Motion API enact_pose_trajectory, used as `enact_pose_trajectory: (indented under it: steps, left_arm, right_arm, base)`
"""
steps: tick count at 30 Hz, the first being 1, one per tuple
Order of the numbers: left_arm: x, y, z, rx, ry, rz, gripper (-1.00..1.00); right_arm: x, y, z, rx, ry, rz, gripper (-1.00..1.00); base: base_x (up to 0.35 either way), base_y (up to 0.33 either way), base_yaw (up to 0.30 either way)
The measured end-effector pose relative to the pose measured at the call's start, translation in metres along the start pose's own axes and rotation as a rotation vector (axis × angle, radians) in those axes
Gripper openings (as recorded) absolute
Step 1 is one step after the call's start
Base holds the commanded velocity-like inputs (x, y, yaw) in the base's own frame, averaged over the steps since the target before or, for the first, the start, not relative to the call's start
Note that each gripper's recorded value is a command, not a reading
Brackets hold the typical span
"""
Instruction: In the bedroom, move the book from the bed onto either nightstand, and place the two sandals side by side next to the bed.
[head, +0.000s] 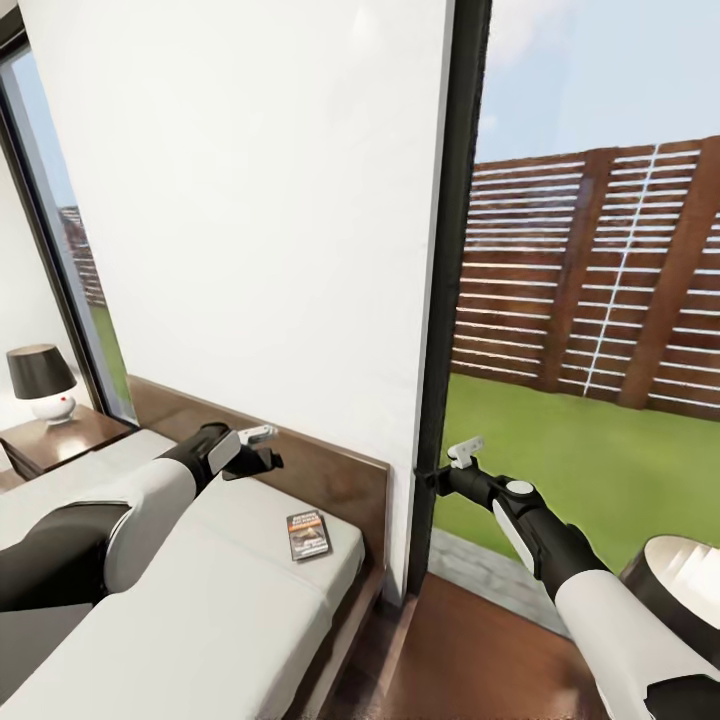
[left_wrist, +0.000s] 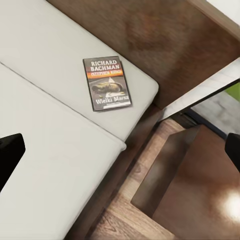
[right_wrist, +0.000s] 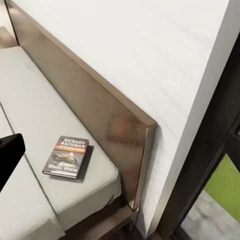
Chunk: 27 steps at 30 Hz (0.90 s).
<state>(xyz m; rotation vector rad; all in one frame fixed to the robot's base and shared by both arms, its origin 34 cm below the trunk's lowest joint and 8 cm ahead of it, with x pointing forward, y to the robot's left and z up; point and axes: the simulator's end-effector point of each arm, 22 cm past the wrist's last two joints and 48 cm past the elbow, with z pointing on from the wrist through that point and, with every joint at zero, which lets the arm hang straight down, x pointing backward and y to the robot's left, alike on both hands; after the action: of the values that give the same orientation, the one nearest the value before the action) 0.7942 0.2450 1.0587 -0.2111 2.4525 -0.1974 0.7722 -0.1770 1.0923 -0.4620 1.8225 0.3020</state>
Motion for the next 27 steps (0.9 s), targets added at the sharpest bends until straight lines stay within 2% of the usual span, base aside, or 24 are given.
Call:
enact_pose_trajectory:
  steps: [27]
  left_arm:
    - [0.015, 0.006, 0.022, -0.010, 0.039, -0.003, 1.00]
  right_arm:
    - [0.025, -0.002, 0.010, -0.005, 0.036, 0.018, 1.00]
  base:
    - [0.000, 0.000, 0.000]
